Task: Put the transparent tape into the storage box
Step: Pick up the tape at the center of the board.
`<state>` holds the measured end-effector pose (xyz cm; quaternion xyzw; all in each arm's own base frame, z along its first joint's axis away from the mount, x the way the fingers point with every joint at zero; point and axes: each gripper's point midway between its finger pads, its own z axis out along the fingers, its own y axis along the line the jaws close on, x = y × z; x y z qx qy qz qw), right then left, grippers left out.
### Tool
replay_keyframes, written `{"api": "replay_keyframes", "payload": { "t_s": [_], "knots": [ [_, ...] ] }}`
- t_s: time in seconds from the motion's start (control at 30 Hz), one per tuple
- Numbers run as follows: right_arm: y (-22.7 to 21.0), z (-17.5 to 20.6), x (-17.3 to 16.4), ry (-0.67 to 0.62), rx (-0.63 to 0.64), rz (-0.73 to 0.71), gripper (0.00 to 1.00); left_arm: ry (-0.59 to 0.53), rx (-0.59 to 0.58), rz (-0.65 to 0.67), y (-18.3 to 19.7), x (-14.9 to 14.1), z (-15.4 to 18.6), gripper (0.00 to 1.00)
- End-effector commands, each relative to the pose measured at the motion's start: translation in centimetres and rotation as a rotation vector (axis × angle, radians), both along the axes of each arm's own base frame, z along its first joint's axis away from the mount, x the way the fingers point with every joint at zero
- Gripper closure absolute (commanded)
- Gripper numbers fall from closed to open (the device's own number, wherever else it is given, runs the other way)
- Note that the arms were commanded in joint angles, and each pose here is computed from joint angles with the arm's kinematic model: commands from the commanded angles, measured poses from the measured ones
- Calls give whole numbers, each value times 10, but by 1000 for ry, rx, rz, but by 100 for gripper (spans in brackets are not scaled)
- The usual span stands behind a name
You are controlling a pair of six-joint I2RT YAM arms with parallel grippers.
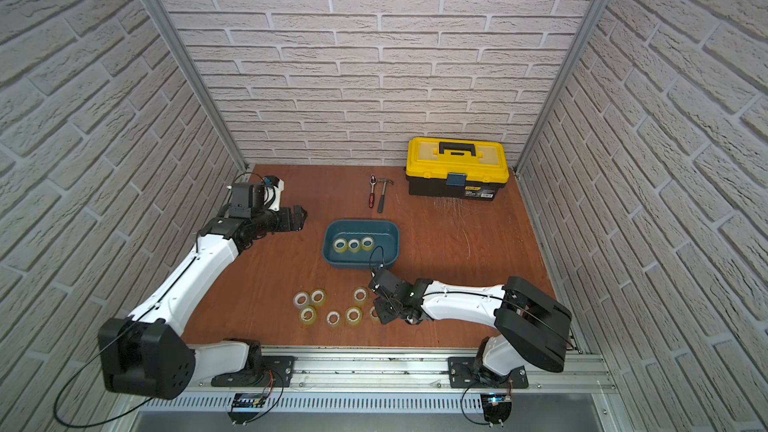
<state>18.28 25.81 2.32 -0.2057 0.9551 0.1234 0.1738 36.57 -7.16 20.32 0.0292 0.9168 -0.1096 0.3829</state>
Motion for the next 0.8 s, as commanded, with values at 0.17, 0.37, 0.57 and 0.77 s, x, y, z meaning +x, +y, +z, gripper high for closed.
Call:
{"api": "replay_keyframes", "payload": {
  "t_s": [0.17,0.37,0.57,0.77],
  "knots": [
    [4,-5,8,-20,-48,-39,62,-41,-17,-1,-1,1,11,2],
    [0,-18,2,5,-111,-26,68,-44,-17,-4,-2,0,12,2],
    [-1,-9,3,-23,-117,-26,86,-47,-13,1,-1,0,13,2],
    [-5,52,14,-131,-97,-13,96,-53,-10,0,0,-1,14,2]
  ]
}}
